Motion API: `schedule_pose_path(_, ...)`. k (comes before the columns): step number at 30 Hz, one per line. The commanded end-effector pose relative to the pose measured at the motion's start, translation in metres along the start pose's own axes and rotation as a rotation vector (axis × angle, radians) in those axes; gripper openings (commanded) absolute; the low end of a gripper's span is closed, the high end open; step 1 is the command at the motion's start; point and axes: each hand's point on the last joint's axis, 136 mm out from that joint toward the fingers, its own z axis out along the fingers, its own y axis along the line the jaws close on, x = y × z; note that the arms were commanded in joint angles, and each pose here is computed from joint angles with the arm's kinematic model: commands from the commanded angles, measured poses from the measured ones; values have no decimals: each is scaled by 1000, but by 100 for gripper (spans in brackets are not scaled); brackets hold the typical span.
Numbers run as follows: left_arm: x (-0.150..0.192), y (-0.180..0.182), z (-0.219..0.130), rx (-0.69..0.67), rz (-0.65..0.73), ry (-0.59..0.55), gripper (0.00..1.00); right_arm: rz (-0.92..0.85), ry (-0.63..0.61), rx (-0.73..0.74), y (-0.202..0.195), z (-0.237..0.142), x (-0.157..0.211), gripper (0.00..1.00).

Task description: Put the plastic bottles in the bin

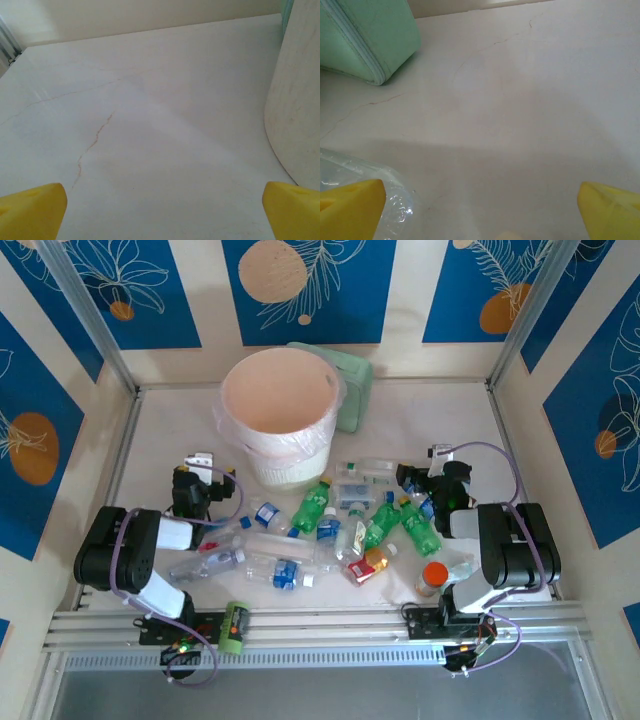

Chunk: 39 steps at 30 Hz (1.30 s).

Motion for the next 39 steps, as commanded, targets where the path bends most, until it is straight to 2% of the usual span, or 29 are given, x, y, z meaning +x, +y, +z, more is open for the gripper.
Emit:
schedule_pose_path(1,-6,0,3,13,13,-14,100,-26,-40,-14,4,0,-15,99)
schedule_pose_path(4,-7,-8,2,58,31,-19,100,-27,-38,-13,4,0,-15,99)
schedule_pose_path(29,-6,-5,4,62,12,-5,100,-27,-45,-12,4,0,-17,99)
schedule_pose_path(31,-12,-1,2,43,9,-16,100,-21,-58,96,-4,-4,-36,99)
schedule_pose_path(32,-19,-1,-3,45,8,-14,100,-22,-51,160,-6,-11,-58,99)
schedule_pose_path(34,-43,7,-14,14,2,7,100,129,18,233,-11,-38,-95,99)
schedule_pose_path(35,-61,17,-21,-47,-23,8,100,250,47,235,-11,-58,-116,99)
schedule_pose_path(37,-97,39,-44,-154,-175,-30,100,382,133,197,-4,-88,-124,99)
schedule_pose_path(39,-117,52,-65,-209,-361,-1,100,519,140,271,-15,-105,-103,99)
